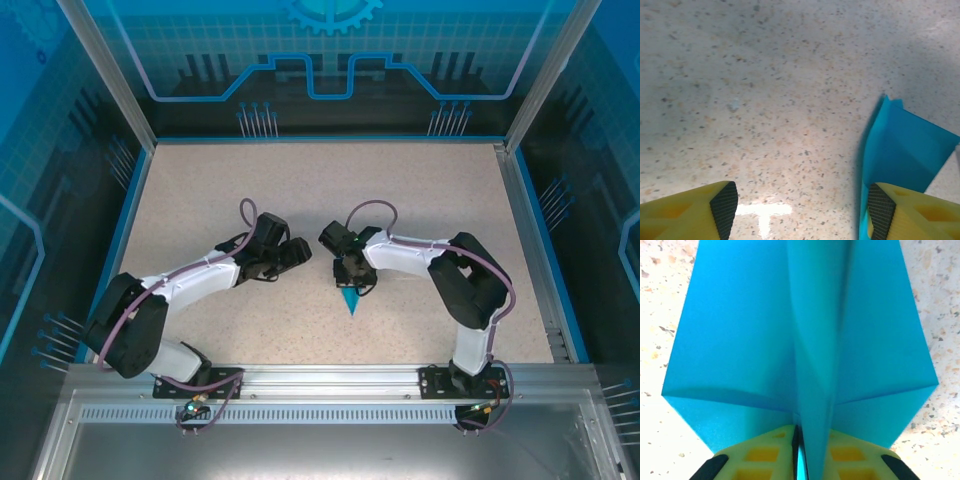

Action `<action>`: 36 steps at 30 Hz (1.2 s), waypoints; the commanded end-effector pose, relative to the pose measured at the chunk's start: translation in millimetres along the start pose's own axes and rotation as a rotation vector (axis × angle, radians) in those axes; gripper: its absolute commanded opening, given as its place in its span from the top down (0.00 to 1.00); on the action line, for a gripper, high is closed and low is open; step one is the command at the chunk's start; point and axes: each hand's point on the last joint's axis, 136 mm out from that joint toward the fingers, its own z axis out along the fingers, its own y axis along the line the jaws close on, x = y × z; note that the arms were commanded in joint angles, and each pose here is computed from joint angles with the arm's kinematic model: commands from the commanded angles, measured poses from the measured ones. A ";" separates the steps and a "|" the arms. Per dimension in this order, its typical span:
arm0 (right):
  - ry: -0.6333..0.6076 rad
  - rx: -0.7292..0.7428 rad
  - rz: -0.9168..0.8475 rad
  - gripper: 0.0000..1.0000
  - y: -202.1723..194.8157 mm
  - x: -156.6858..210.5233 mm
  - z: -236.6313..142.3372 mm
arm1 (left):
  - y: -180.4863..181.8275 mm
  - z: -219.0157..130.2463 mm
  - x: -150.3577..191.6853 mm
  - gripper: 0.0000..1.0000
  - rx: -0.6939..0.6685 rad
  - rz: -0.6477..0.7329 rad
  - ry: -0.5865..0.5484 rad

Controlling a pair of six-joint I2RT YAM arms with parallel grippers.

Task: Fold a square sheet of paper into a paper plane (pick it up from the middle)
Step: Move the paper plane to the center of the table.

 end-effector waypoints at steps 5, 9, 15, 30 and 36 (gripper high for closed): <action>0.013 0.048 -0.030 0.79 2.5 6.0 2.4 | 18.4 -4.8 -0.8 0.22 -0.070 0.004 -0.016; 0.024 0.071 -0.033 0.78 2.4 8.9 9.2 | 23.1 -5.4 -0.4 0.18 -0.095 0.003 -0.017; 0.050 0.105 -0.032 0.83 -2.2 16.4 20.6 | 35.6 -10.3 -2.2 0.09 -0.158 0.007 -0.035; -0.139 0.022 -0.012 0.89 7.4 -58.8 -35.5 | 59.3 -31.4 -10.5 0.01 -0.267 0.026 -0.092; -0.124 0.041 -0.022 0.90 2.9 -82.4 -18.4 | 62.7 -30.4 -7.5 0.01 -0.275 0.026 -0.080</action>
